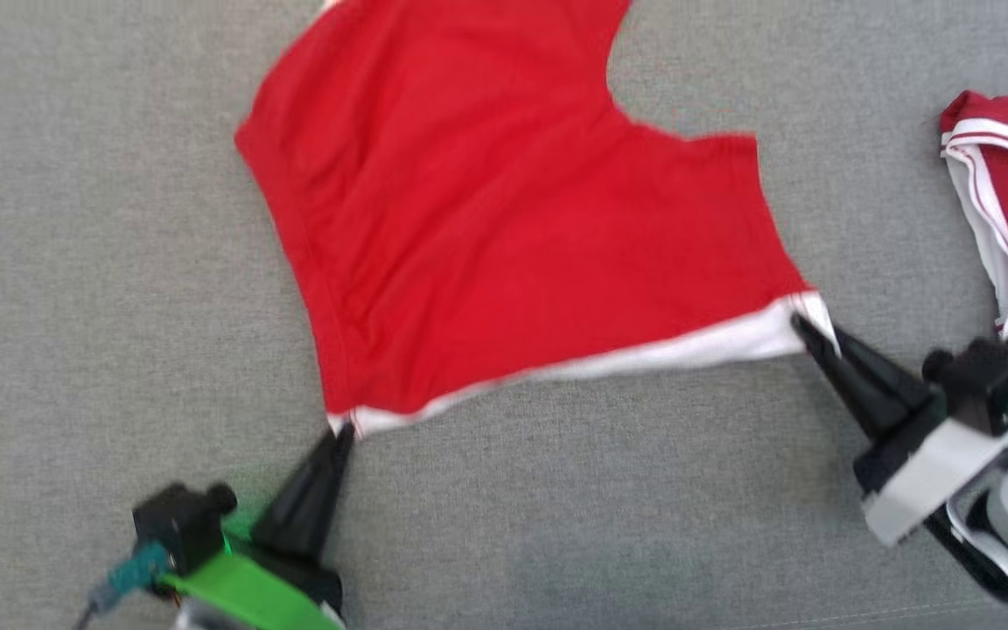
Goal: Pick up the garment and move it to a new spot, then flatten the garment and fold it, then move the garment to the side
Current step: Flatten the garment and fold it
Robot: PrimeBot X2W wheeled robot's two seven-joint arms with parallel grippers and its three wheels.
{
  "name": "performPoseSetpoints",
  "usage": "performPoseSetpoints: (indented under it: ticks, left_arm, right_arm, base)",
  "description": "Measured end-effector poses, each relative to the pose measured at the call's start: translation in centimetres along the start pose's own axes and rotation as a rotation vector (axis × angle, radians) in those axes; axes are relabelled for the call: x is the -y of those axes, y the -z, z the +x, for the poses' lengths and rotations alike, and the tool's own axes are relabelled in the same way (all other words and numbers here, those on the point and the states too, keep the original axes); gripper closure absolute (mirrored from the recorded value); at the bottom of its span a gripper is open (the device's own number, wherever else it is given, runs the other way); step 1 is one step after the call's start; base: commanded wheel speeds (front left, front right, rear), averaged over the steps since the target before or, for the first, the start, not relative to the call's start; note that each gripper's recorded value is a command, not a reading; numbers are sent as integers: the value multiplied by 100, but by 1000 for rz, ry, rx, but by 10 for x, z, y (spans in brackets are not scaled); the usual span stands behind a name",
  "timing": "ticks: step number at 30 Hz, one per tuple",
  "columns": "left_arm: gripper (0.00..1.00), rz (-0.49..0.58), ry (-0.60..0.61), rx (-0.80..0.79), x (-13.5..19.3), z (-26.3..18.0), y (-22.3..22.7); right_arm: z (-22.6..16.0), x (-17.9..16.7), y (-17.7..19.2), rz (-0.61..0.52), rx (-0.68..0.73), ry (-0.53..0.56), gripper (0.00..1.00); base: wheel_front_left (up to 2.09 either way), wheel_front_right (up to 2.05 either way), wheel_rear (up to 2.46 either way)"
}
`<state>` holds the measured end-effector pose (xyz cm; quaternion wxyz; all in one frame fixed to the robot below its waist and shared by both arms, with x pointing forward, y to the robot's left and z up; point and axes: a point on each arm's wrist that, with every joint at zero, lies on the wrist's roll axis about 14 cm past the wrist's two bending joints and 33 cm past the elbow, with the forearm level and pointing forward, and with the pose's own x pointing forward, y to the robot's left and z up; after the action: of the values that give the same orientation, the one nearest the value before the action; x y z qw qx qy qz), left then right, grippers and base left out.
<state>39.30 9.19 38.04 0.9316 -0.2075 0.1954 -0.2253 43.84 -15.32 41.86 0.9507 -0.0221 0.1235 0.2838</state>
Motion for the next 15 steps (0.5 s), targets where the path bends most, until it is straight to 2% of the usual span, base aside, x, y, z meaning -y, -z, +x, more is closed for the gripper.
performPoseSetpoints:
  ticks: [4, 7, 10, 12, 15]
  left_arm:
    - [100, -145, -70, -57, 25, -53, 34]
    - [100, -204, -109, -24, 38, -76, 30]
    - [100, -233, -125, 47, 45, -83, 10]
    - [100, -219, -136, 92, 42, -82, -7]
    - [100, -181, -98, 130, 43, -66, -35]
  right_arm:
    - [-52, -18, 19, 62, -66, 21, 100]
    - [-77, -24, 13, 91, -57, 38, 100]
    - [-81, -23, -12, 105, 19, 45, 100]
    - [-74, -18, -34, 95, 80, 39, 100]
    - [-55, -3, -56, 39, 100, 22, 100]
  base:
    - [0, 0, 0]
    - [0, 0, 0]
    - [0, 0, 0]
    - [0, 0, 0]
    - [0, 0, 0]
